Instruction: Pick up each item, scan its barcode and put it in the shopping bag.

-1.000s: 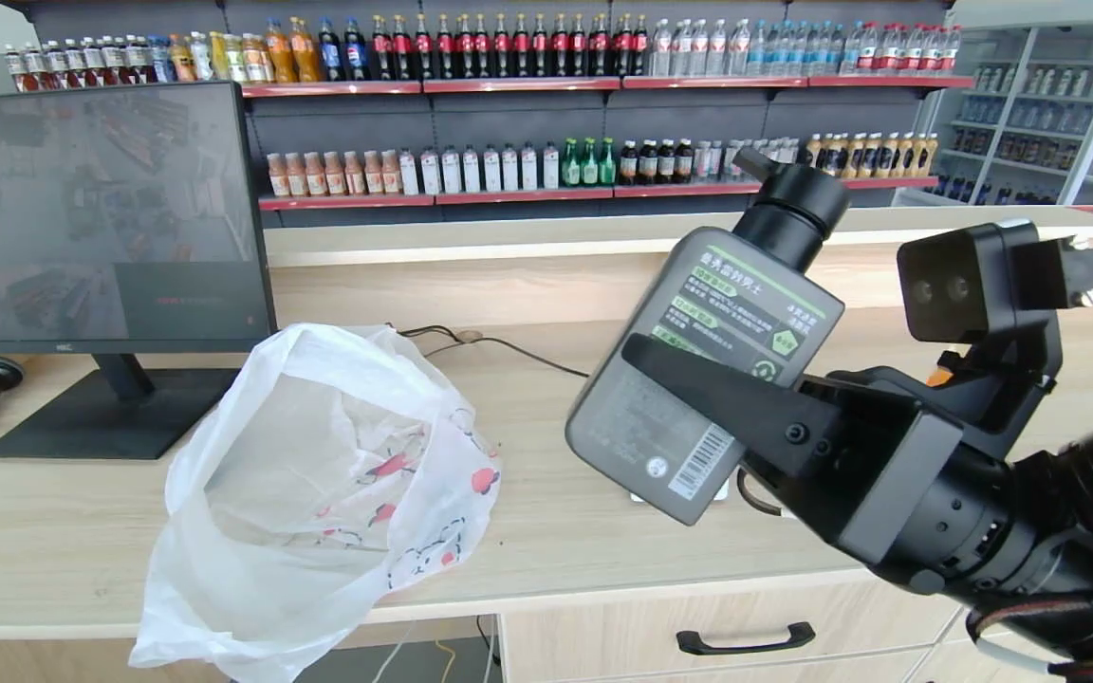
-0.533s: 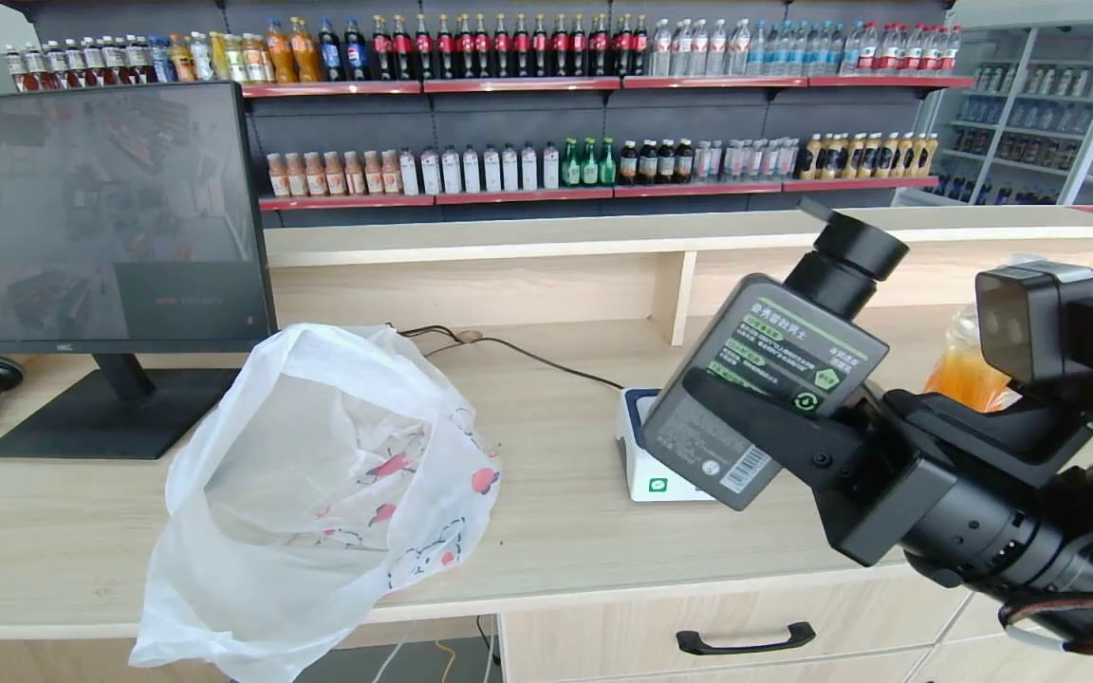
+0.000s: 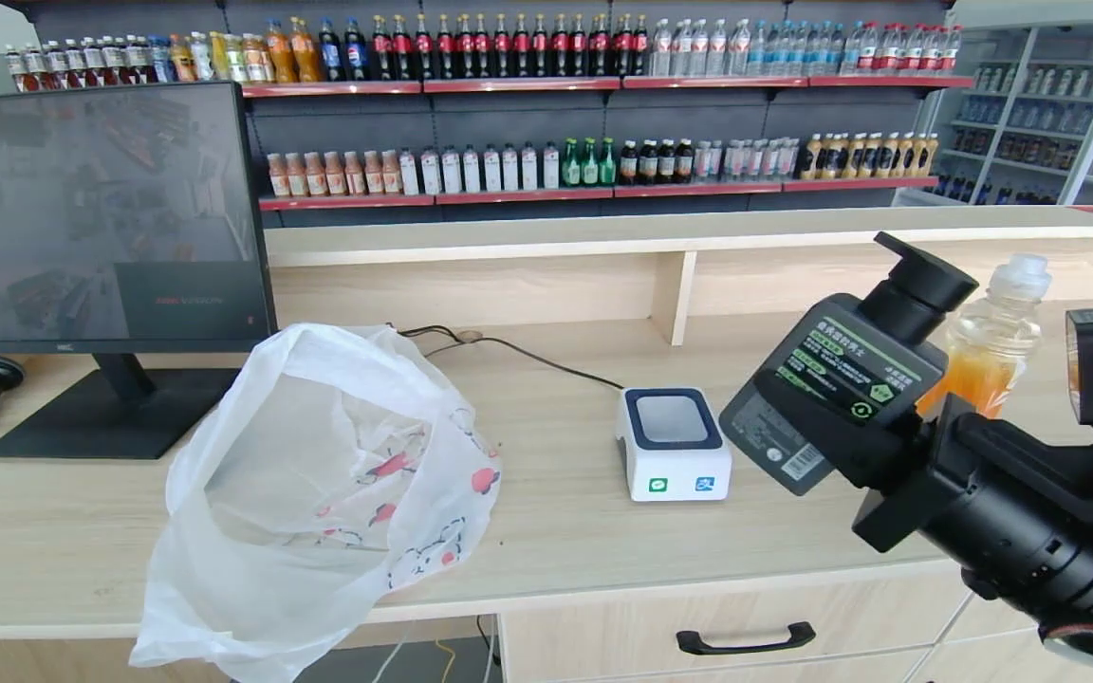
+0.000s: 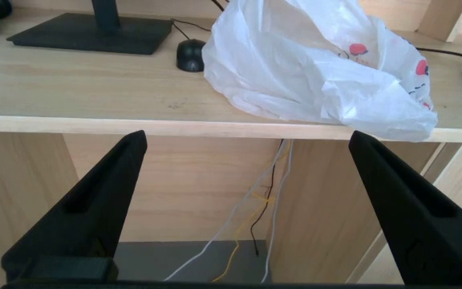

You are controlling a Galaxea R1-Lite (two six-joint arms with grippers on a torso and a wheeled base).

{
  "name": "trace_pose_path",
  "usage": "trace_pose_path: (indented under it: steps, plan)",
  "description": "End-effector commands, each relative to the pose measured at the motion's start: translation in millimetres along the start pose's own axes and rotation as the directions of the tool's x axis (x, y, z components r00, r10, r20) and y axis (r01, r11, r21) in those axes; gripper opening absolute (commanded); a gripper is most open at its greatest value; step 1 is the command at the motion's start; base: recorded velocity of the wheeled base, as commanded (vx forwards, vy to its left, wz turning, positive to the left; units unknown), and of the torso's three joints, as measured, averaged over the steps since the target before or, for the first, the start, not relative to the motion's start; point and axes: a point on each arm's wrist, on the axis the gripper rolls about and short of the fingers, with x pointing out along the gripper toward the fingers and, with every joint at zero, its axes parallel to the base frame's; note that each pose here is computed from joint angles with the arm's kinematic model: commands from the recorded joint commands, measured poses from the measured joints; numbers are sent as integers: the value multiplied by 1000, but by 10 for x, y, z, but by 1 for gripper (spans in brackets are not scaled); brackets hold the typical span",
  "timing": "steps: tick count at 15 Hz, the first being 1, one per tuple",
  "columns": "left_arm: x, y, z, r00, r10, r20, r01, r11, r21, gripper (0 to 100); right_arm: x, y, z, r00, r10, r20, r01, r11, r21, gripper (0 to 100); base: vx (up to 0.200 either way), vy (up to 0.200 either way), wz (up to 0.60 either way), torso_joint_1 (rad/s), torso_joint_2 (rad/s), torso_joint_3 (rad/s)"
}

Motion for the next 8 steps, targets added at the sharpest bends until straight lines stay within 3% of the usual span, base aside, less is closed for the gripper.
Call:
trace_pose_path:
  steps: [1, 4, 8]
  plan:
    - [0, 0, 0, 1000, 0, 1, 0, 1000, 0, 100, 9, -135, -48, 993, -121, -8, 120, 991, -66, 0, 0, 0, 0, 0, 0, 0]
    - [0, 0, 0, 1000, 0, 1, 0, 1000, -2, 100, 51, -343, -153, 955, -294, -26, 285, 941, -183, 0, 0, 0, 0, 0, 0, 0]
    - [0, 0, 0, 1000, 0, 1, 0, 1000, -2, 100, 66, -397, -217, 938, -343, -44, 325, 918, -229, 0, 0, 0, 0, 0, 0, 0]
